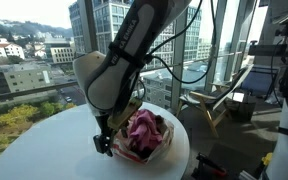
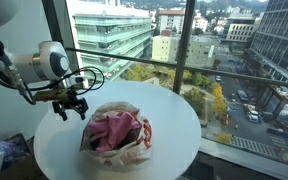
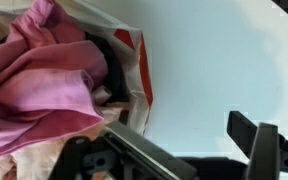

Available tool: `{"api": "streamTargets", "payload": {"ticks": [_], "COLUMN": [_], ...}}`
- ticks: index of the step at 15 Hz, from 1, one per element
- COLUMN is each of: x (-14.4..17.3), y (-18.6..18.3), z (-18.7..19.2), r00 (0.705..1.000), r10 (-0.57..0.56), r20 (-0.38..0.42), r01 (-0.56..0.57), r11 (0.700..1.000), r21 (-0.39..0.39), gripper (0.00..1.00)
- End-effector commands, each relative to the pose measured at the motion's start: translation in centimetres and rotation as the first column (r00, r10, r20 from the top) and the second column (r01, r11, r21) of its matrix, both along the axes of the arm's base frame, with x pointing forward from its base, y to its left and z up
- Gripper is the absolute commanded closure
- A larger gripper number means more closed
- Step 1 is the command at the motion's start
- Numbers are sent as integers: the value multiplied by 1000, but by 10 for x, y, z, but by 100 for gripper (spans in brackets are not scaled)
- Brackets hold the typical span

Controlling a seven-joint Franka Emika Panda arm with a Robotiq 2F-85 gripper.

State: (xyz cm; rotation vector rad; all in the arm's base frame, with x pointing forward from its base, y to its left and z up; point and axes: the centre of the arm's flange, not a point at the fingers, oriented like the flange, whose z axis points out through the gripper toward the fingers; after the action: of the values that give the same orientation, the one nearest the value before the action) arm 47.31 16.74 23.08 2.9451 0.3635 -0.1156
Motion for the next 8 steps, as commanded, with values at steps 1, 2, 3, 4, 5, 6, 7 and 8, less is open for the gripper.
{"api": "streamTargets", "payload": {"ticks": [1, 2, 3, 4, 5, 6, 7, 8], "x": [14, 22, 30, 35, 38, 41, 42, 40], "y": [2, -2, -8, -12, -18, -22, -25, -26], "z": [-12, -17, -23, -27, -31, -36, -38, -35], "r00": [990, 982, 974, 968, 963, 958, 956, 953], "r10": [105, 134, 154, 168, 174, 186, 194, 201], "r20": [94, 135, 165, 187, 205, 218, 222, 229], "r01": [-118, -156, -183, -202, -211, -225, -234, -243], "r11": [983, 974, 968, 963, 961, 959, 957, 954], "r21": [142, 165, 174, 179, 177, 172, 169, 175], "gripper": [0, 0, 0, 0, 0, 0, 0, 0]}}
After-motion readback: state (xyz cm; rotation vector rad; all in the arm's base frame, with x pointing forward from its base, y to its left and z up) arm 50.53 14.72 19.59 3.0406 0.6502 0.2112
